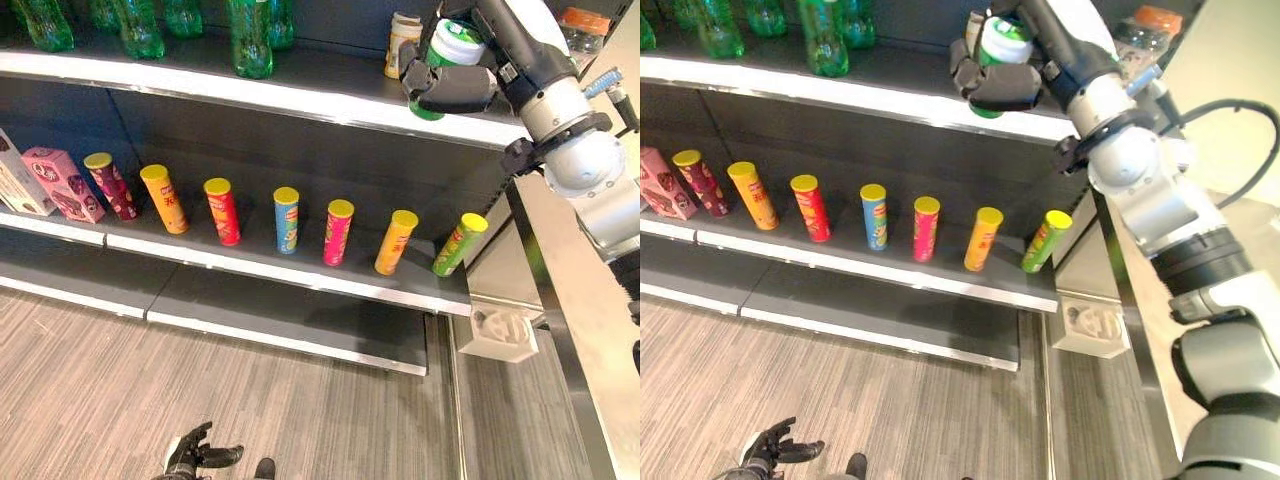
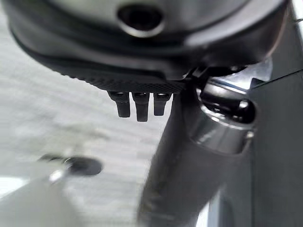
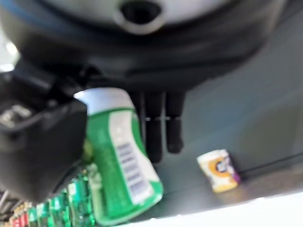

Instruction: Put the goods on the table back onto the shelves and tidy them up.

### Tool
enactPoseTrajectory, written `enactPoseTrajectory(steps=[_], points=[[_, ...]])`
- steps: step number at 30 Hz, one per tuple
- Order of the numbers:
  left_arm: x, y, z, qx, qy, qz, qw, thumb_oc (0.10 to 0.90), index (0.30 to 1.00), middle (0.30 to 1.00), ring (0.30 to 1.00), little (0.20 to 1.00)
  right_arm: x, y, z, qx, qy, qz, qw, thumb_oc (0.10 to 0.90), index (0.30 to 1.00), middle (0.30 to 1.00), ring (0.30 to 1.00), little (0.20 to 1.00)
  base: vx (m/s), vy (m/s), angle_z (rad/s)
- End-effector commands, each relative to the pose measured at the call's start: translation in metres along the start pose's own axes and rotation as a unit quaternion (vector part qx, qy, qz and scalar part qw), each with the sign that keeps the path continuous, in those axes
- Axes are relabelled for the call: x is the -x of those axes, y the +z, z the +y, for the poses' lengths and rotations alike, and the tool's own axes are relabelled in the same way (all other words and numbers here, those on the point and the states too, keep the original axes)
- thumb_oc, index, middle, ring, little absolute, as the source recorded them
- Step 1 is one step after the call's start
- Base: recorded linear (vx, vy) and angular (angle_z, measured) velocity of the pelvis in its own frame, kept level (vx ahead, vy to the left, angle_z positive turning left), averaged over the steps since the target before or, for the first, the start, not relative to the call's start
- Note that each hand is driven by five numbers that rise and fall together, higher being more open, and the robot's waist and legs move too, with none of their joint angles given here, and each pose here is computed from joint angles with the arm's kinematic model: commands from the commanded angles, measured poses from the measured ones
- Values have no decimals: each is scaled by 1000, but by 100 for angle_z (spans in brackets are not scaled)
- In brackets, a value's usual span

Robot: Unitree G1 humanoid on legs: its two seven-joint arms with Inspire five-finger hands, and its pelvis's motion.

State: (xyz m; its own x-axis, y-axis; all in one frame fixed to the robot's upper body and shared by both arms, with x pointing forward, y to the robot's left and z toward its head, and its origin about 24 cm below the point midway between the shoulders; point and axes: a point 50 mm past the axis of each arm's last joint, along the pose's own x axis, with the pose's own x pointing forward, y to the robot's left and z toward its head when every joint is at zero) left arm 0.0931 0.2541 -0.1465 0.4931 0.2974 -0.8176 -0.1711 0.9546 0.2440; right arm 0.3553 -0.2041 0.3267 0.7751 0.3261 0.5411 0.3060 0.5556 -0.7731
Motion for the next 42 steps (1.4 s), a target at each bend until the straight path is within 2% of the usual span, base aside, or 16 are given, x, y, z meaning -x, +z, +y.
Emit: enactPoseTrajectory(steps=[1,12,32,42], points=[[-4,9,18,-20,23,-15,999,800,900,900,900,900,-24,34,-52,12,-116,-56,992,400,300,300,300,300,43,-65,27],[-2,-7,31,-2,61,26,998,800,900,900,900,900,-20,-1,-63,39,-153,30,987,400,300,300,300,300,52,-62,41],[3,-14,49,10,84,34,996,800,900,900,900,900,4,-40,-125,136,-205,148,958,400,300,300,300,300,23,-24,10],[4,-15,52,12,86,33,996,800,900,900,900,900,5,-52,-119,154,-180,181,955,400,300,300,300,300,0,0,0]])
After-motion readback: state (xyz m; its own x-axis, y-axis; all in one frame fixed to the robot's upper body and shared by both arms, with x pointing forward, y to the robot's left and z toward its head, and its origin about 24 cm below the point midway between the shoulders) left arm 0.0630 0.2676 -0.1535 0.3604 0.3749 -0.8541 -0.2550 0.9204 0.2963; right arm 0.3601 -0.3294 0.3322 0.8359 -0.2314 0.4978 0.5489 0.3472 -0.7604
